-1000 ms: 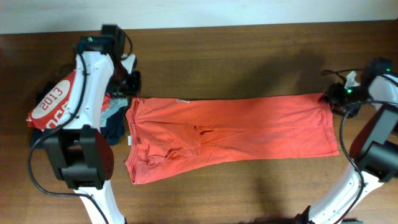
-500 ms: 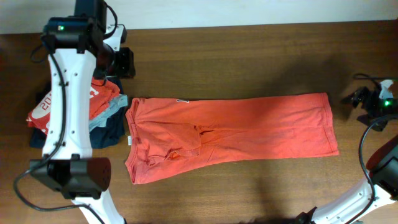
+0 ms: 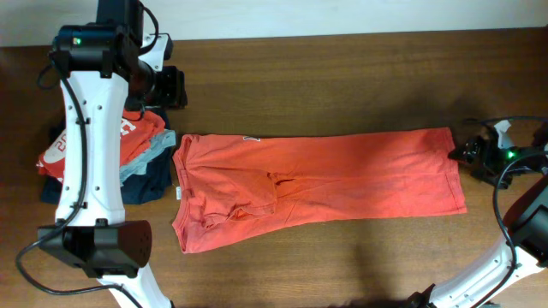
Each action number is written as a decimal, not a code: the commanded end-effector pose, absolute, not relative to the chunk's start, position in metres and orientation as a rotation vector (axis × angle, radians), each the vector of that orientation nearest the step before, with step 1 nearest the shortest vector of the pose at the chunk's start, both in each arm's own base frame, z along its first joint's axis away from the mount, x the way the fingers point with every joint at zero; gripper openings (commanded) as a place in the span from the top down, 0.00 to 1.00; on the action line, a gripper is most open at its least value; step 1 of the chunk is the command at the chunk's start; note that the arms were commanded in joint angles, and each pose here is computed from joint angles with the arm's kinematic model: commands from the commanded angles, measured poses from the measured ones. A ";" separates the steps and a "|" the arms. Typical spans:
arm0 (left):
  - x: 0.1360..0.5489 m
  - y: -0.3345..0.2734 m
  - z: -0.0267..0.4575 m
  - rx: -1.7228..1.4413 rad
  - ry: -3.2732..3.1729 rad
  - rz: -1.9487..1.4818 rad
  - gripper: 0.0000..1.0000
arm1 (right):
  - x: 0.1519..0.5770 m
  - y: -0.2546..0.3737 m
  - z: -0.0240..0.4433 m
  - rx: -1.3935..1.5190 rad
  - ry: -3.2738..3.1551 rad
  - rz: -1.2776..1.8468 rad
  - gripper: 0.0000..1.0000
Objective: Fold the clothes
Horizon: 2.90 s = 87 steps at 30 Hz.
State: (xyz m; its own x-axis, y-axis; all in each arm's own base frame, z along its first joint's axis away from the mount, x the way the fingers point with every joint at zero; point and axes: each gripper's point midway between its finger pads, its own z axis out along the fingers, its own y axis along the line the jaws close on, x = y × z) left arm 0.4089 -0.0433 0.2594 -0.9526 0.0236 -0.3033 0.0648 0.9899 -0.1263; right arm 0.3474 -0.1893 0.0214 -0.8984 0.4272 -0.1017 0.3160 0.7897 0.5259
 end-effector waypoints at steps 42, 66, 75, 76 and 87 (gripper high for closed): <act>0.404 -0.044 0.269 0.058 2.814 -0.219 0.39 | 0.305 -0.150 -0.039 0.835 3.012 0.778 0.88; 0.404 -0.025 0.315 0.007 2.688 -0.202 0.40 | 0.349 -0.251 0.215 0.912 2.769 0.047 0.96; 0.399 -0.014 0.391 -0.006 2.436 -0.175 0.39 | 0.384 -0.144 0.258 0.529 2.805 0.088 0.96; 0.395 -0.014 0.400 -0.003 2.408 -0.172 0.39 | 0.392 -0.112 0.250 0.419 2.853 0.107 0.96; 0.383 -0.013 0.408 0.022 2.397 -0.152 0.38 | 0.383 0.057 0.190 -0.169 3.094 0.083 0.96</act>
State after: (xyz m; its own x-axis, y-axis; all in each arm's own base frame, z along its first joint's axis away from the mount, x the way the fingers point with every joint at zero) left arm 0.3898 -0.0124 0.3970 -0.7600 -0.0425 -0.6485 0.0420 0.9926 -0.1142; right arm 0.3923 0.0243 0.2017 -0.9960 -0.0392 -0.0808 -0.0452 0.9962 0.0738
